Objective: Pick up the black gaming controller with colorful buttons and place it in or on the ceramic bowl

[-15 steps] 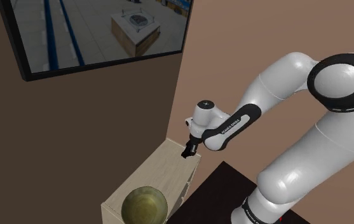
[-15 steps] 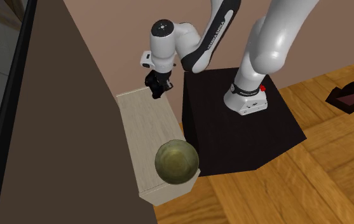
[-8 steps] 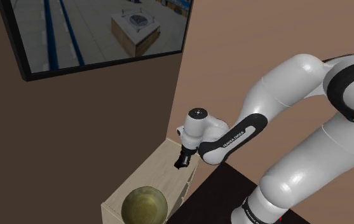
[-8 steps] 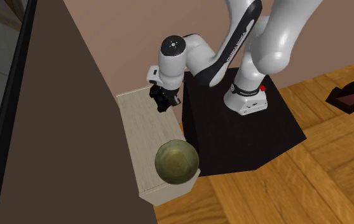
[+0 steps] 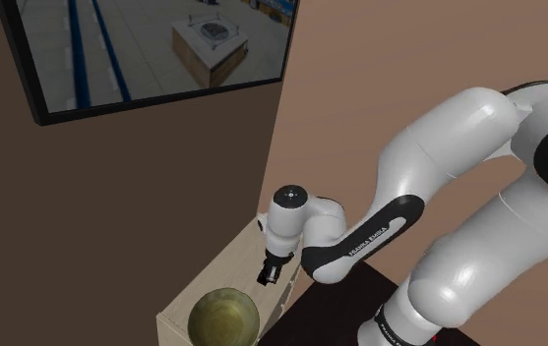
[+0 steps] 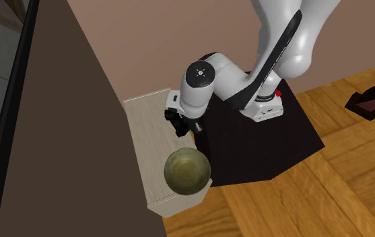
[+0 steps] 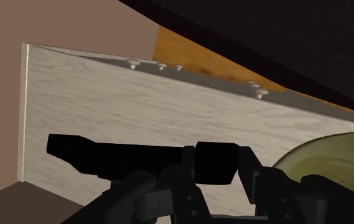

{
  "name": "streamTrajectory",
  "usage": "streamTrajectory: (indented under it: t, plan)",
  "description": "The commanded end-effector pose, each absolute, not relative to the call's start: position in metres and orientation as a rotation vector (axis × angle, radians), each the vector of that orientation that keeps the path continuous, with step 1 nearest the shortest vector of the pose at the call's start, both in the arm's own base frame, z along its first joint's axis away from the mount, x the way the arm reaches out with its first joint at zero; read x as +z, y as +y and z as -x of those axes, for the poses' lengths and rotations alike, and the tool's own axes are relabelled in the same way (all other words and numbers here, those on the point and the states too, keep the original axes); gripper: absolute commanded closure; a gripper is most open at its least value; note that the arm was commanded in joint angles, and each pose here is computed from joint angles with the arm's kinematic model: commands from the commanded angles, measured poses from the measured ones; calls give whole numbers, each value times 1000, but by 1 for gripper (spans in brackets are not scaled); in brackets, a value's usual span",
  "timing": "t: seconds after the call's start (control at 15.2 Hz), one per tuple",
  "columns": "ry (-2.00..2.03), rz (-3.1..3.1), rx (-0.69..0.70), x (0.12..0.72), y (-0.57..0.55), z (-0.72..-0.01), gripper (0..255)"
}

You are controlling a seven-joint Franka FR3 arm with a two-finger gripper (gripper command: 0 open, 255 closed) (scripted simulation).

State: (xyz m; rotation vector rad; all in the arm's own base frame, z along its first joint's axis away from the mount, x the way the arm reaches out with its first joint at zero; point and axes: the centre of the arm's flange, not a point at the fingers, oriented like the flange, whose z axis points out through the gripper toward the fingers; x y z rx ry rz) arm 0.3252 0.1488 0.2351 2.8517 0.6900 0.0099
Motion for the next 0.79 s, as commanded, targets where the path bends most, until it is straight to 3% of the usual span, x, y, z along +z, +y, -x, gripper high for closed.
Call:
streamTrajectory:
  t: [0.0, 0.73]
  plan:
    - [686, -2853, 10, 240, 176, -318, 255]
    - [686, -2853, 10, 242, 313, -280, 255]
